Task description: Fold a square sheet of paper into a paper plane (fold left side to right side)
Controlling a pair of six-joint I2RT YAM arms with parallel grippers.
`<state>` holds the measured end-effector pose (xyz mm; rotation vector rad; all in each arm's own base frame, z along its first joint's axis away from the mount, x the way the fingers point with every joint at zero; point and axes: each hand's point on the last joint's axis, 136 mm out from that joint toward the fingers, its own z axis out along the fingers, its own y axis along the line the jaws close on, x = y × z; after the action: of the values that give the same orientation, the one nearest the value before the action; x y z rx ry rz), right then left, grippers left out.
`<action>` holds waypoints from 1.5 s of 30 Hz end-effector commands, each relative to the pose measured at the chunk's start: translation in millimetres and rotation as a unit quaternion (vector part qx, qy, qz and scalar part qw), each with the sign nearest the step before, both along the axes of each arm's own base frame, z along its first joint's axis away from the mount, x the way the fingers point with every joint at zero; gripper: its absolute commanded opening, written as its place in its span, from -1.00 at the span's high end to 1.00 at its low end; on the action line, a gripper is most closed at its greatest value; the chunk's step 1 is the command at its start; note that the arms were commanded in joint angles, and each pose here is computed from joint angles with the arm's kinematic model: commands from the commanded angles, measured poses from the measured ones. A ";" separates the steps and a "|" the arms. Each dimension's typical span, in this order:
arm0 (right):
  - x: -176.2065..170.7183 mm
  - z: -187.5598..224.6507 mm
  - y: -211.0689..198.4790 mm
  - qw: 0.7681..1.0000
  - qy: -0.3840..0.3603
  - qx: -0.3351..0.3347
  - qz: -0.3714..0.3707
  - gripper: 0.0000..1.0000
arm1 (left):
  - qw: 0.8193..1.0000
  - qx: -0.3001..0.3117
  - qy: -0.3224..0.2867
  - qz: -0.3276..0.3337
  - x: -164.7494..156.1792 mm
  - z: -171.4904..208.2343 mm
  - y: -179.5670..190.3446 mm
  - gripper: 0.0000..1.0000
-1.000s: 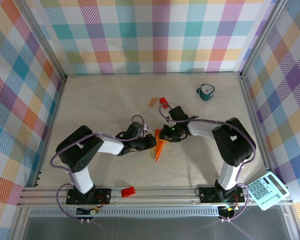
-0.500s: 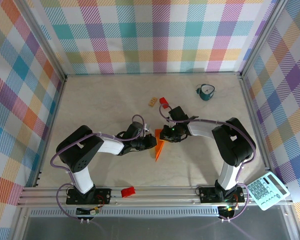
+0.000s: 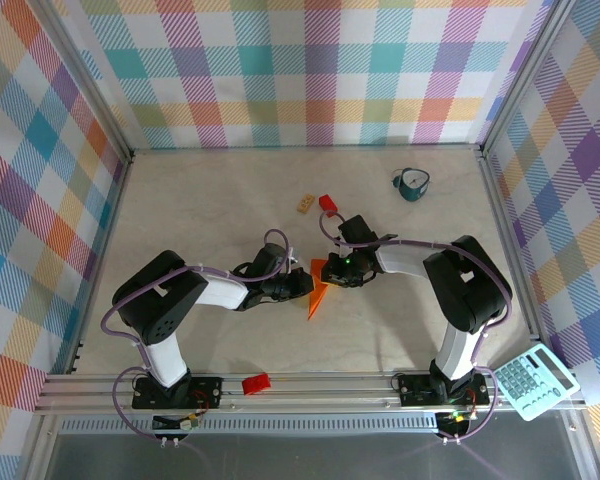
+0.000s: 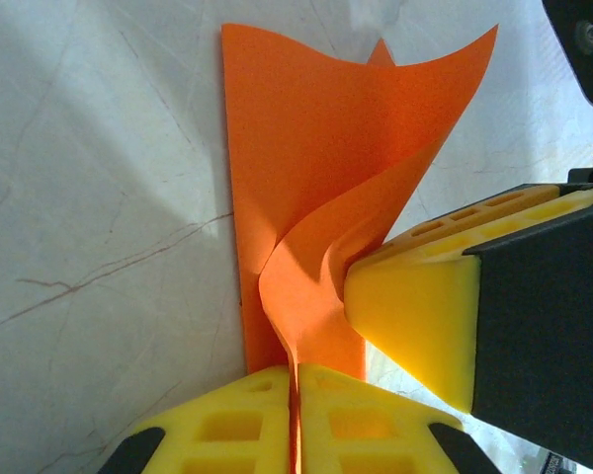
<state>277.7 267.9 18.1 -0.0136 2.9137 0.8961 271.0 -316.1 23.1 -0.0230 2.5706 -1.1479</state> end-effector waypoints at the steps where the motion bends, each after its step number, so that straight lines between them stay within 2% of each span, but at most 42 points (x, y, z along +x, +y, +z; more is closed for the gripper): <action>1: -17.1 -22.8 -11.6 0.999 0.033 -0.032 0.004 0.72 | 0.995 0.059 0.083 -0.019 -37.4 -49.5 12.9 0.80; 8: -33.6 -38.1 -24.4 0.997 0.059 -0.054 0.004 0.84 | 0.998 0.044 0.052 -0.015 -29.1 -24.5 12.2 0.78; 20: -48.8 -55.3 -38.0 0.993 0.081 -0.082 0.007 0.99 | 0.999 0.037 -0.017 -0.003 -2.8 53.1 35.3 0.59; 23: -48.8 -55.5 -38.5 0.993 0.081 -0.084 0.008 1.00 | 0.999 0.021 -0.028 -0.020 -7.9 72.1 33.6 0.66; 27: -48.6 -55.7 -39.2 0.993 0.081 -0.087 0.009 1.00 | 0.998 -0.024 -0.014 -0.059 -21.4 89.6 20.0 0.86; 33: -48.2 -56.6 -38.8 0.993 0.081 -0.088 0.010 1.00 | 0.992 -0.065 0.027 -0.107 -40.5 96.3 -3.1 0.98; 45: -46.8 -56.9 -39.1 0.992 0.083 -0.093 0.012 1.00 | 0.986 -0.047 0.075 -0.138 -48.5 70.1 -26.5 1.00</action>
<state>273.4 268.8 12.9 -0.0543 2.9016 0.9287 227.8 -337.1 93.6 0.2333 2.6736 -1.3941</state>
